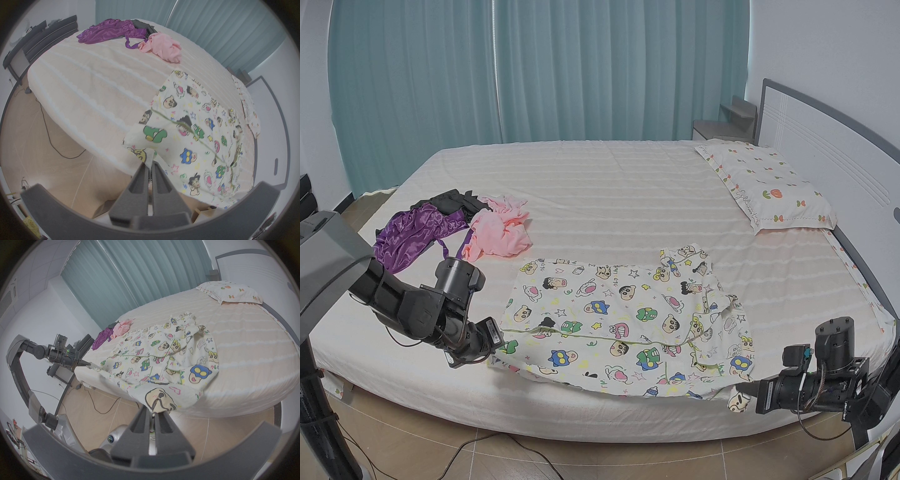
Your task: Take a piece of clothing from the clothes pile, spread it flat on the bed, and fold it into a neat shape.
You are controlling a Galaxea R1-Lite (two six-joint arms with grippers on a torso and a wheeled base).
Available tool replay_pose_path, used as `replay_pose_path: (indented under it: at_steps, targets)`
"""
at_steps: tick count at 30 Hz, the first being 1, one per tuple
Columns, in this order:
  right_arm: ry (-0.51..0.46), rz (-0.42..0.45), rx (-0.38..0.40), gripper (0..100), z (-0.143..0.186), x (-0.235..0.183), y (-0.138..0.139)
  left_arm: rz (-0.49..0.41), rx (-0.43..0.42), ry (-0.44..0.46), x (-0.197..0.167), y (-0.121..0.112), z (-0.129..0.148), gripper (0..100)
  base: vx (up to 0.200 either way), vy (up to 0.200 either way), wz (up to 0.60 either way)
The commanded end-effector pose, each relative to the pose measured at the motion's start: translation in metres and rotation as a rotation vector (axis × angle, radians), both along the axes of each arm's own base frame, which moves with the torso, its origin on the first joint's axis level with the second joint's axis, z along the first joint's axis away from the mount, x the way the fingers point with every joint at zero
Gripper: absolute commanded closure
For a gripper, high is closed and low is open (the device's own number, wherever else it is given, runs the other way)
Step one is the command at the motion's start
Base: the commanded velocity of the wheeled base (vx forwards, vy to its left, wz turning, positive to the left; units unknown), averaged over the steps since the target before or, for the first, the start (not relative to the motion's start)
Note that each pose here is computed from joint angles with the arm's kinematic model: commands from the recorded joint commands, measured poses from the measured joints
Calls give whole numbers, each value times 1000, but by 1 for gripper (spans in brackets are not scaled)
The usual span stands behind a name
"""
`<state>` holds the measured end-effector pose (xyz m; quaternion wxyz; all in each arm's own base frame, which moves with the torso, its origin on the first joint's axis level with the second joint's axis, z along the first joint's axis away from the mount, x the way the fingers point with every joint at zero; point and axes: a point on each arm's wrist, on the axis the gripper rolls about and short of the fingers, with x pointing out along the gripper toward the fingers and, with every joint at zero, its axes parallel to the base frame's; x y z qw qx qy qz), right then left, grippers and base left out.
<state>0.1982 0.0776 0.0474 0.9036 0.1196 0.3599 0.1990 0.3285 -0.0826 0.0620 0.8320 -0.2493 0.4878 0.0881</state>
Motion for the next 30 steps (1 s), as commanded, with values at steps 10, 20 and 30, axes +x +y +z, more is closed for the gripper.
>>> replay_pose_path:
  at_steps: [10, 20, 30]
  targets:
    - [-32, -66, 31, 100, -5, 47, -5, 63, -37, -58, 26, 3, 9, 100, 0, 0, 0]
    - [-102, -98, 50, 100, -5, 91, -2, 75, -33, -54, 51, -1, -9, 100, 0, 0, 0]
    - [-120, -107, 50, 100, -14, 116, 2, 104, -46, -55, 75, -6, -23, 100, 0, 0, 0]
